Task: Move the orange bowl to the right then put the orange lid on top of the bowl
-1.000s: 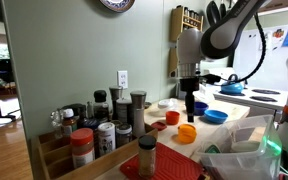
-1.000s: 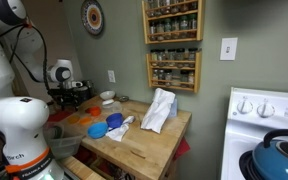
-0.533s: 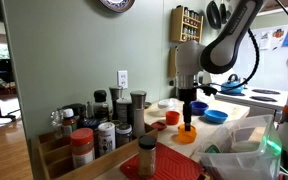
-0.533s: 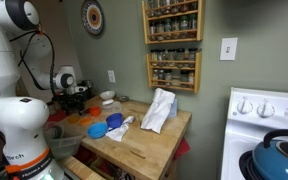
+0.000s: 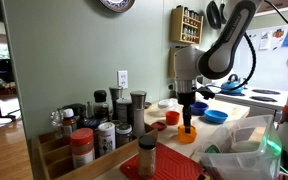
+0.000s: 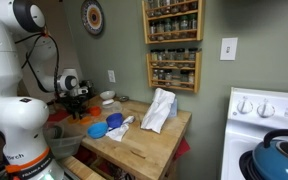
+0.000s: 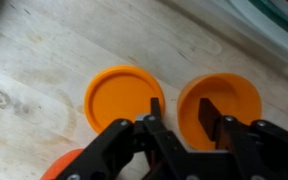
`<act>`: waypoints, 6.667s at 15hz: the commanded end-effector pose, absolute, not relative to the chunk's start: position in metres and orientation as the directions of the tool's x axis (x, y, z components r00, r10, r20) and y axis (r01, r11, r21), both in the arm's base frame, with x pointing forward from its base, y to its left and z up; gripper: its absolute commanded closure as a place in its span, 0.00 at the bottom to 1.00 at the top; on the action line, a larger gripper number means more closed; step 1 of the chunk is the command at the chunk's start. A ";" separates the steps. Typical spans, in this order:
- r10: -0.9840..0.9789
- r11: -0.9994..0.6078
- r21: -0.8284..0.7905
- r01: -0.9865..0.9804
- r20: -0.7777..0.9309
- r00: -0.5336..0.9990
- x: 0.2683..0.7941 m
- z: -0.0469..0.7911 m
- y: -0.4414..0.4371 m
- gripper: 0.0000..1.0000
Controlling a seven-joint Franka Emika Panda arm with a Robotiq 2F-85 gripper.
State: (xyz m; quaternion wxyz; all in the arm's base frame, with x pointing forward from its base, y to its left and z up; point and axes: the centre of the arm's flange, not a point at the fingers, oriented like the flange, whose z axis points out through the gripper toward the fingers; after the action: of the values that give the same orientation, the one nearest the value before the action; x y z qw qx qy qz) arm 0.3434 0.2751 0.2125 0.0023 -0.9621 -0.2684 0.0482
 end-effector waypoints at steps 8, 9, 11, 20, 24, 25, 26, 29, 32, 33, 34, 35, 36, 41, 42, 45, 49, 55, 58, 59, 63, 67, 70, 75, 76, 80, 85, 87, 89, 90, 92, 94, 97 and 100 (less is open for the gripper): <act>0.565 -0.825 -0.022 0.564 -0.054 0.824 0.356 0.269 0.259 0.99; 0.565 -0.824 -0.012 0.566 -0.062 0.822 0.357 0.276 0.254 0.99; 0.536 -0.842 0.023 0.539 -0.089 0.840 0.360 0.287 0.237 0.99; 0.185 -0.970 0.123 0.208 -0.175 0.967 0.388 0.272 0.155 0.99; 0.055 -0.988 0.136 0.073 -0.127 0.990 0.395 0.254 0.144 0.99; 0.027 -0.991 0.128 0.041 -0.114 0.993 0.397 0.250 0.144 0.99; 0.004 -0.992 0.122 0.017 -0.101 0.995 0.398 0.246 0.144 0.99; -0.044 -0.995 0.088 -0.040 -0.037 0.998 0.402 0.233 0.140 0.99; -0.081 -0.993 0.091 -0.080 -0.006 0.997 0.403 0.225 0.135 0.99; -0.096 -0.991 0.096 -0.096 0.003 0.995 0.403 0.224 0.132 0.99; -0.115 -0.988 0.104 -0.116 0.012 0.993 0.403 0.223 0.128 0.99; -0.132 -0.984 0.117 -0.133 0.016 0.991 0.402 0.223 0.123 0.99; -0.145 -0.981 0.128 -0.146 0.018 0.989 0.401 0.223 0.118 0.99; -0.092 -0.993 0.073 -0.094 0.030 0.995 0.393 0.255 0.138 0.51; -0.069 -0.996 0.058 -0.071 0.029 0.997 0.390 0.262 0.147 0.44; -0.045 -0.998 0.047 -0.045 0.017 0.999 0.380 0.278 0.166 0.20; 0.088 -0.996 -0.019 0.088 -0.015 0.996 0.361 0.283 0.202 0.00; 0.258 -0.964 -0.093 0.248 -0.109 0.960 0.329 0.248 0.246 0.00; 0.266 -0.963 -0.078 0.258 -0.125 0.956 0.323 0.229 0.249 0.00; 0.243 -0.970 -0.061 0.237 -0.134 0.961 0.323 0.224 0.247 0.00; 0.176 -0.984 0.002 0.178 -0.123 0.977 0.329 0.207 0.239 0.00; 0.122 -0.990 0.057 0.127 -0.075 0.990 0.338 0.190 0.238 0.00; 0.088 -0.994 0.062 0.091 -0.052 0.995 0.342 0.185 0.237 0.00; 0.030 -0.999 0.028 0.031 -0.009 0.999 0.351 0.181 0.236 0.00; 0.024 -0.999 0.023 0.024 -0.005 1.000 0.353 0.179 0.236 0.00; 0.015 -1.000 0.010 0.015 -0.004 1.000 0.355 0.172 0.236 0.00; 0.019 -1.000 0.009 0.019 0.000 1.000 0.356 0.174 0.236 0.31; 0.023 -1.000 0.016 0.023 0.003 1.000 0.357 0.178 0.235 0.35; 0.021 -1.000 0.020 0.021 0.003 1.000 0.359 0.183 0.233 0.33; 0.019 -1.000 0.019 0.019 0.005 1.000 0.359 0.184 0.232 0.33; 0.012 -1.000 0.021 0.012 0.006 1.000 0.359 0.188 0.228 0.33; 0.008 -1.000 0.022 0.008 0.005 1.000 0.359 0.192 0.225 0.36; 0.007 -1.000 0.021 0.007 -0.001 1.000 0.357 0.198 0.221 0.38; 0.005 -1.000 0.027 0.006 -0.021 1.000 0.352 0.205 0.217 0.40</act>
State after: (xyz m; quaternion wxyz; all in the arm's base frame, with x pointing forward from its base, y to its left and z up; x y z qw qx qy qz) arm 0.3635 0.2257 0.1916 -0.0060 -1.0000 -0.0015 -0.0006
